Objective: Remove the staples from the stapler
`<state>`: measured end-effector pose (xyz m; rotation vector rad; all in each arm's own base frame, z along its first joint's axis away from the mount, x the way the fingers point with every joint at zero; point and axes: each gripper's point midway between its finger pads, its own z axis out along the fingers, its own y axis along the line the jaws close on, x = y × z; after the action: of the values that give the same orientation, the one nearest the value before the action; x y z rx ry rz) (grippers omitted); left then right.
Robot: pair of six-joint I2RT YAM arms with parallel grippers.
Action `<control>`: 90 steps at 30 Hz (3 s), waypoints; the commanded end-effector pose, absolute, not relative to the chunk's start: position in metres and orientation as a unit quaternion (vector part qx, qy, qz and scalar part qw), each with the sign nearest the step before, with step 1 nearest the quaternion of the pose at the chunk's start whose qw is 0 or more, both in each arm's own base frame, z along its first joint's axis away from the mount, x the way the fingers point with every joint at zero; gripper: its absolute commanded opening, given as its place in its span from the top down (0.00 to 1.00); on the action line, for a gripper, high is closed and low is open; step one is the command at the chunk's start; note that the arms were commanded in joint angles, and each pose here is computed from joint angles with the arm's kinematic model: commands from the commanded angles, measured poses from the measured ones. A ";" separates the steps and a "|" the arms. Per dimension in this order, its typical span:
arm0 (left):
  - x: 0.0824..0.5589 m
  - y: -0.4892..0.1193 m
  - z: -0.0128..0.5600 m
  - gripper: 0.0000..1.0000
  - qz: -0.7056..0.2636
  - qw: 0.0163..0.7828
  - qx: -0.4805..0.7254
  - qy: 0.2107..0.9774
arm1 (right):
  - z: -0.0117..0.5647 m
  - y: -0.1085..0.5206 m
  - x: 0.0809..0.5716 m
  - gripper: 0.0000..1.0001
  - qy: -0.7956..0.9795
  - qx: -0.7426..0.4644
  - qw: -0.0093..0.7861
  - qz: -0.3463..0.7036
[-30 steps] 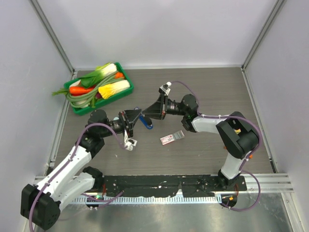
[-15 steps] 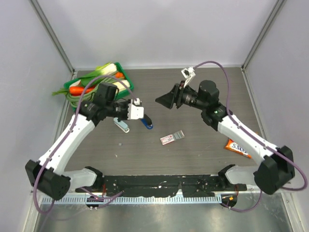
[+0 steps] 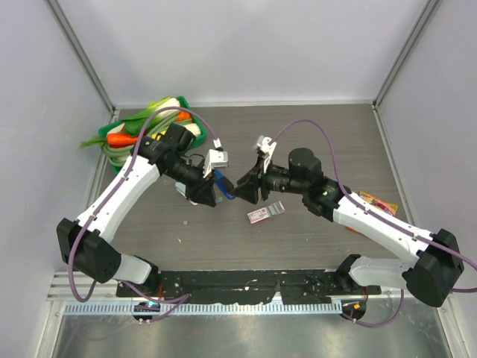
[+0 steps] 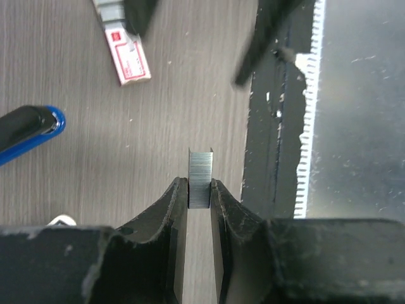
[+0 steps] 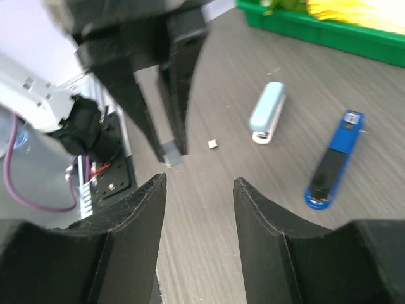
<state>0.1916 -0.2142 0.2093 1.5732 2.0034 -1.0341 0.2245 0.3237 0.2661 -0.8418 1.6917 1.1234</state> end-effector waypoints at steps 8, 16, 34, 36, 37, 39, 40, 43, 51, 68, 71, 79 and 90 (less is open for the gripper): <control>0.173 -0.235 0.254 0.77 -0.442 0.240 0.549 0.667 | 0.299 0.349 0.185 0.48 0.605 -0.410 0.483 0.482; 0.156 -0.232 0.268 0.76 -0.459 0.242 0.573 0.635 | 0.300 0.356 0.182 0.48 0.591 -0.419 0.479 0.495; 0.149 -0.231 0.262 0.78 -0.455 0.232 0.586 0.630 | 0.276 0.352 0.179 0.52 0.623 -0.439 0.455 0.460; 0.155 -0.229 0.247 0.78 -0.435 0.233 0.584 0.645 | 0.263 0.347 0.185 0.53 0.646 -0.425 0.457 0.441; 0.156 -0.227 0.242 0.78 -0.424 0.236 0.588 0.648 | 0.252 0.343 0.186 0.53 0.659 -0.417 0.451 0.434; 0.156 -0.224 0.223 0.78 -0.404 0.229 0.598 0.653 | 0.242 0.337 0.190 0.52 0.680 -0.392 0.452 0.425; 0.157 -0.221 0.211 0.78 -0.379 0.224 0.612 0.657 | 0.228 0.333 0.188 0.52 0.691 -0.385 0.444 0.420; 0.158 -0.215 0.175 0.76 -0.328 0.200 0.634 0.671 | 0.215 0.317 0.195 0.48 0.714 -0.350 0.462 0.393; 0.139 -0.207 0.103 0.52 -0.262 0.141 0.668 0.683 | 0.211 0.293 0.197 0.43 0.732 -0.309 0.485 0.366; 0.145 -0.216 0.034 0.38 -0.192 0.142 0.657 0.715 | 0.246 0.266 0.207 0.43 0.715 -0.242 0.555 0.350; 0.142 -0.219 0.028 0.38 -0.188 0.143 0.657 0.715 | 0.247 0.264 0.209 0.43 0.716 -0.239 0.556 0.347; 0.140 -0.228 0.021 0.38 -0.177 0.148 0.662 0.713 | 0.250 0.265 0.210 0.43 0.717 -0.239 0.555 0.348; 0.131 -0.213 0.003 0.50 -0.141 0.137 0.679 0.708 | 0.256 0.263 0.211 0.46 0.718 -0.237 0.557 0.345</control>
<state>0.1400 -0.2251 0.0161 1.9355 2.0208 -0.4404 0.2057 0.2637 0.2294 -0.5949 1.7476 0.8118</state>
